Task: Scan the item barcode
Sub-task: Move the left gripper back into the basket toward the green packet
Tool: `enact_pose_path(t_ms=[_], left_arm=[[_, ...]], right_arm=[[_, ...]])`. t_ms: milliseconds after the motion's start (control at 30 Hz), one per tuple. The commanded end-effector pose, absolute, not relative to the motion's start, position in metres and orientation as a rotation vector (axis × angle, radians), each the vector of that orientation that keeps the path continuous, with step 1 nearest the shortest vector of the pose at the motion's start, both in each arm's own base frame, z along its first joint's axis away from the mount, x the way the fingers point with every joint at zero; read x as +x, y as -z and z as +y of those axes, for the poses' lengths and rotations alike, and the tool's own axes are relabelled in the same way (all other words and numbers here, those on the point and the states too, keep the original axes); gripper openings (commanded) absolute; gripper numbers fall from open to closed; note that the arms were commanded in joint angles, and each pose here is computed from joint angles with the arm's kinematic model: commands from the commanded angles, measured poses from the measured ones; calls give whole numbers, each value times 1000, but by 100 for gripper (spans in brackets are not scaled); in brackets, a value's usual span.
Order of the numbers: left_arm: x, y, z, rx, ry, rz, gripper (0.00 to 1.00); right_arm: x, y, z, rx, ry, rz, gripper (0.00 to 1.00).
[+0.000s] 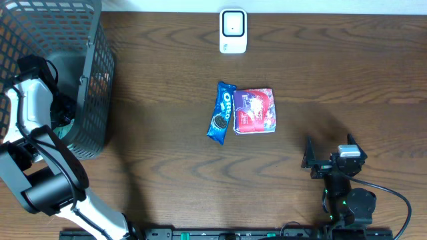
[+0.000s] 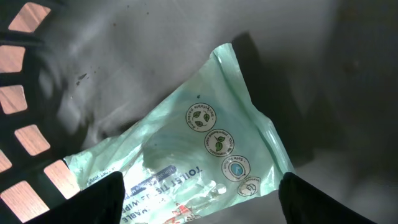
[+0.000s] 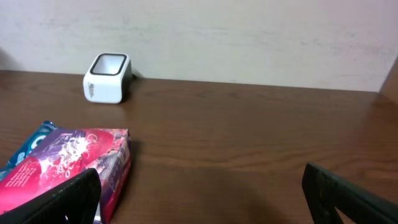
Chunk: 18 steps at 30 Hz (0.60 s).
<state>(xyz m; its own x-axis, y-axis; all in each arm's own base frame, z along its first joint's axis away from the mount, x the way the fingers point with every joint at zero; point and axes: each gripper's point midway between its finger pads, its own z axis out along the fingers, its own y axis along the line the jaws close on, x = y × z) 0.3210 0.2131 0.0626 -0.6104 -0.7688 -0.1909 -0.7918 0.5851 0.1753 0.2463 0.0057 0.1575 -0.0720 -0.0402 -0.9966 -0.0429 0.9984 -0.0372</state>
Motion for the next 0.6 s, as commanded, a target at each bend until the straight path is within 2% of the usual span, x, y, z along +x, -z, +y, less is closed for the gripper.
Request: enact_pose_path(t_ms=[0, 267, 467, 567], left_arm=[[318, -54, 217, -1322, -401, 2755, 77], [311, -27, 213, -1290, -407, 2872, 73], [316, -23, 216, -1287, -406, 2855, 39], [317, -23, 216, -1286, -406, 2849, 19]], right_arm=[[246, -157, 11, -86, -16, 1641, 99], [246, -157, 11, -85, -16, 1641, 99], [246, -157, 11, -86, -16, 1641, 99], [246, -157, 11, -86, -16, 1641, 99]])
